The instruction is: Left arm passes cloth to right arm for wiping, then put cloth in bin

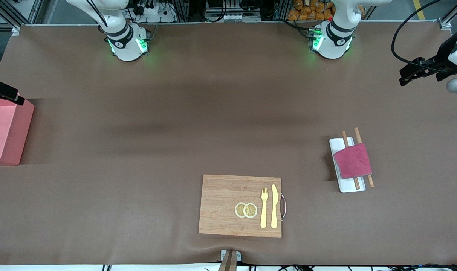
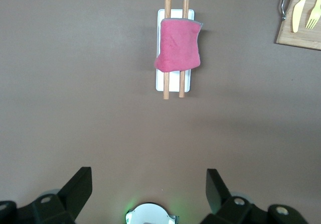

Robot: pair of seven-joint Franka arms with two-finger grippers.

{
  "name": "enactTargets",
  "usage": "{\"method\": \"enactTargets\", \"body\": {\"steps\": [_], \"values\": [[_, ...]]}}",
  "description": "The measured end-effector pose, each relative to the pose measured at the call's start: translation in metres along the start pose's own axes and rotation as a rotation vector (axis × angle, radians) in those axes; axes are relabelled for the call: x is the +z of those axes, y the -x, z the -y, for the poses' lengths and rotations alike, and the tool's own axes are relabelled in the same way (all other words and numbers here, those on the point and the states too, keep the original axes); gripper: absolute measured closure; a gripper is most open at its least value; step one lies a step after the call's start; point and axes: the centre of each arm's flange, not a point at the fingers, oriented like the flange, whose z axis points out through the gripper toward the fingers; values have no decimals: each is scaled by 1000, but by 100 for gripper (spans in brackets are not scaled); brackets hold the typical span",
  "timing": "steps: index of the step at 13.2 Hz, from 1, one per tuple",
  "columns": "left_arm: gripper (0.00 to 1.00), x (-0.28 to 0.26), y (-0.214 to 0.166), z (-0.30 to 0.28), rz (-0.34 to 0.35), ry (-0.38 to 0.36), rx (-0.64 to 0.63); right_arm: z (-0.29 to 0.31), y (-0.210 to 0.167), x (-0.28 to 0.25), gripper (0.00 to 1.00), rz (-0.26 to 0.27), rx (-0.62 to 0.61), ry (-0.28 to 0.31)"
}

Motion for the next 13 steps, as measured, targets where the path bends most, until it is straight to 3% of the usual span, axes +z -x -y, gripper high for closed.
{"method": "enactTargets", "body": {"steps": [7,10,13], "values": [[0,15,-12,4,23,-2,-9,0,0,1,0,1,0,0],[0,73,-57,-10,39,-3,-5,0,-1,2,0,4,-1,0],[0,155,-98,-16,-3,7,-11,2,-2,3,0,6,-4,0]]}}
